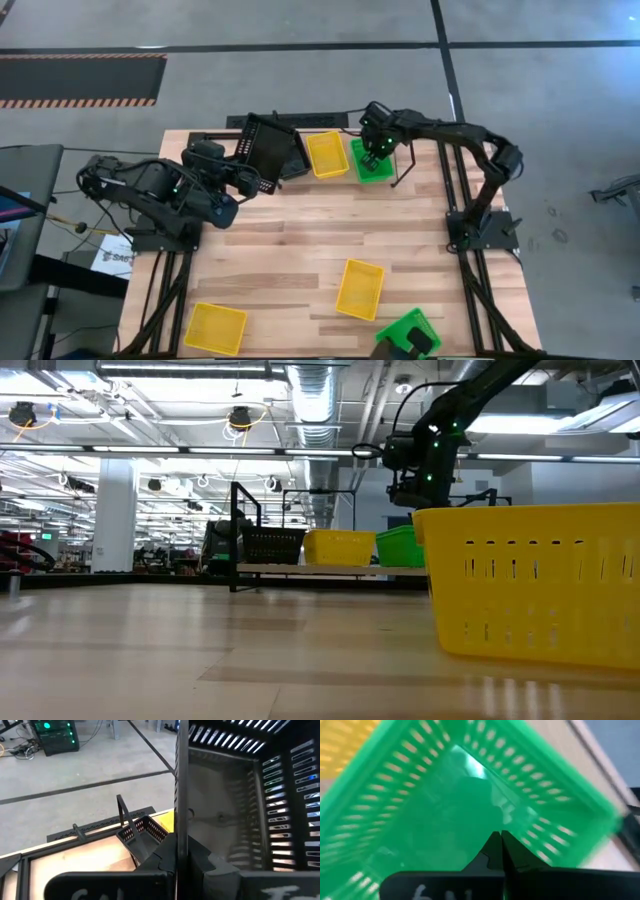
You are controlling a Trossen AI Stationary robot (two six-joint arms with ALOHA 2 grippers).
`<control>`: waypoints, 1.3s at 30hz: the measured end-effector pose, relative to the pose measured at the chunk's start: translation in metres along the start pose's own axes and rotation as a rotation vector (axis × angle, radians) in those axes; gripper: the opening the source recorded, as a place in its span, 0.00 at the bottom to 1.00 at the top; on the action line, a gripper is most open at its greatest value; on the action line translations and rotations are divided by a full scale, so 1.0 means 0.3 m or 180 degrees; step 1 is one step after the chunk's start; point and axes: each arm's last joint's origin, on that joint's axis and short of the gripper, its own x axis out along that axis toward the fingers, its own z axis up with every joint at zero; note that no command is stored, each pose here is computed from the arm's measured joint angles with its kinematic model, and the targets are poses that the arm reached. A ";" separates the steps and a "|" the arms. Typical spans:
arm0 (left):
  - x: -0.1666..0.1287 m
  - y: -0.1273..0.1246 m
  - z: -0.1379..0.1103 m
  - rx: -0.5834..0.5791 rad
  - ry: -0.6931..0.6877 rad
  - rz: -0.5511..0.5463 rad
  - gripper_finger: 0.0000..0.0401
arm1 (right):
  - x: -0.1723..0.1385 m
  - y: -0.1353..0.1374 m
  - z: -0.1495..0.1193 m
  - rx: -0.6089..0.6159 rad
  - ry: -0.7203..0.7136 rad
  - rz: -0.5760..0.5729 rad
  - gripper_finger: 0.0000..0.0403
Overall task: Stack baskets on shelf by color
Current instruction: Stack the black bin on top of the black bin on the shelf
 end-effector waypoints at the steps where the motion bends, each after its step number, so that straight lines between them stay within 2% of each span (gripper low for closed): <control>1: 0.000 0.000 0.000 0.0001 -0.0001 0.0000 0.00 | -0.009 -0.005 -0.003 0.0004 0.0002 -0.0070 0.00; 18: 0.000 0.000 0.000 0.0023 0.0001 -0.0001 0.00 | -0.114 -0.036 -0.028 0.0068 -0.0115 -0.0381 0.00; 22: 0.000 0.000 0.000 0.0042 0.0002 -0.0001 0.00 | -0.166 0.014 -0.008 -0.0042 -0.0351 -0.0190 0.00; 26: 0.000 0.000 0.000 0.0046 0.0001 0.0000 0.00 | -0.223 0.087 0.038 -0.0209 -0.0762 0.0301 0.00; 29: 0.000 0.000 0.000 0.0047 0.0001 0.0000 0.00 | -0.225 0.132 0.072 -0.0318 -0.0972 0.0637 0.00; 39: 0.000 -0.001 -0.003 0.0049 0.0082 -0.0020 0.00 | -0.090 0.231 0.144 -0.0492 -0.0676 0.0730 0.00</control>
